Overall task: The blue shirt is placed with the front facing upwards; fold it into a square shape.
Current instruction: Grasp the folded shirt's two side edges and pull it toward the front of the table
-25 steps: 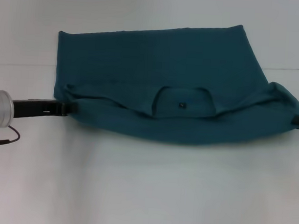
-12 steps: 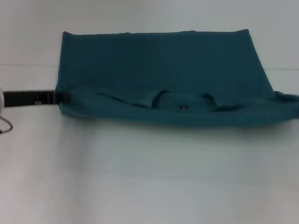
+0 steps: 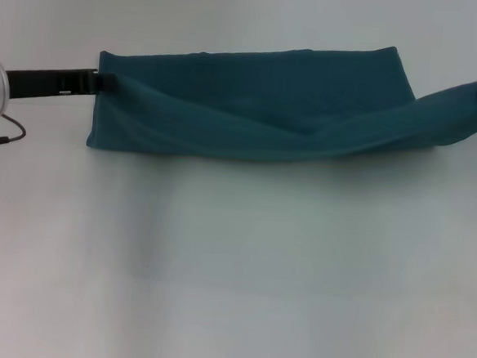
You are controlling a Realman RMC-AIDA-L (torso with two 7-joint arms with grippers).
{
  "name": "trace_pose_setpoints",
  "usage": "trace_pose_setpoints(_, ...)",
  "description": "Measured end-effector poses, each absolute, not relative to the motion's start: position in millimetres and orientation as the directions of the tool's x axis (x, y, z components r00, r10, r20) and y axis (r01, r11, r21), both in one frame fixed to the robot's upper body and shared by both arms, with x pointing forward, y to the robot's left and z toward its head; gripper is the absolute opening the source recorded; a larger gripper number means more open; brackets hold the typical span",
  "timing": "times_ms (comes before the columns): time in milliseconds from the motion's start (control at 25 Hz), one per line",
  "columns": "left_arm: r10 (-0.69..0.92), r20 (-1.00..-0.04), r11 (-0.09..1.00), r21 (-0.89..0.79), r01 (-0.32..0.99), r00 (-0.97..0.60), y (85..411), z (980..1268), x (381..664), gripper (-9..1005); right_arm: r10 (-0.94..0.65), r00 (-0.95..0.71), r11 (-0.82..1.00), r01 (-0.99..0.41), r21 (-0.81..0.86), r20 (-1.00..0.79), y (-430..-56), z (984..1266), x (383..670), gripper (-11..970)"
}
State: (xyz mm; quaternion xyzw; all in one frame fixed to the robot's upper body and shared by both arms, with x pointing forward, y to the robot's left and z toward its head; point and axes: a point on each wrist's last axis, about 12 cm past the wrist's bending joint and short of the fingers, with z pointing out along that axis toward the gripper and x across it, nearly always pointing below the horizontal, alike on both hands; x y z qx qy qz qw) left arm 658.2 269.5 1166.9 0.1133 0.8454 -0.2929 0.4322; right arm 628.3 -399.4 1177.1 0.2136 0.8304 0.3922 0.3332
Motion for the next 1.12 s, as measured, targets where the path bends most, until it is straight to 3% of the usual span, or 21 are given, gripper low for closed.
trace_pose_setpoints(560,-0.084,-0.778,0.809,-0.418,0.414,-0.622,285,1157,645,0,0.603,-0.728,0.586,0.126,0.801,-0.327,-407,1159,602,104)
trace_pose_setpoints(1120,-0.034,-0.753,0.77,-0.439,0.463,-0.657,310,1147,578,0,0.585,-0.765,0.525,0.104,0.845,-0.269,-398,1139,543,104)
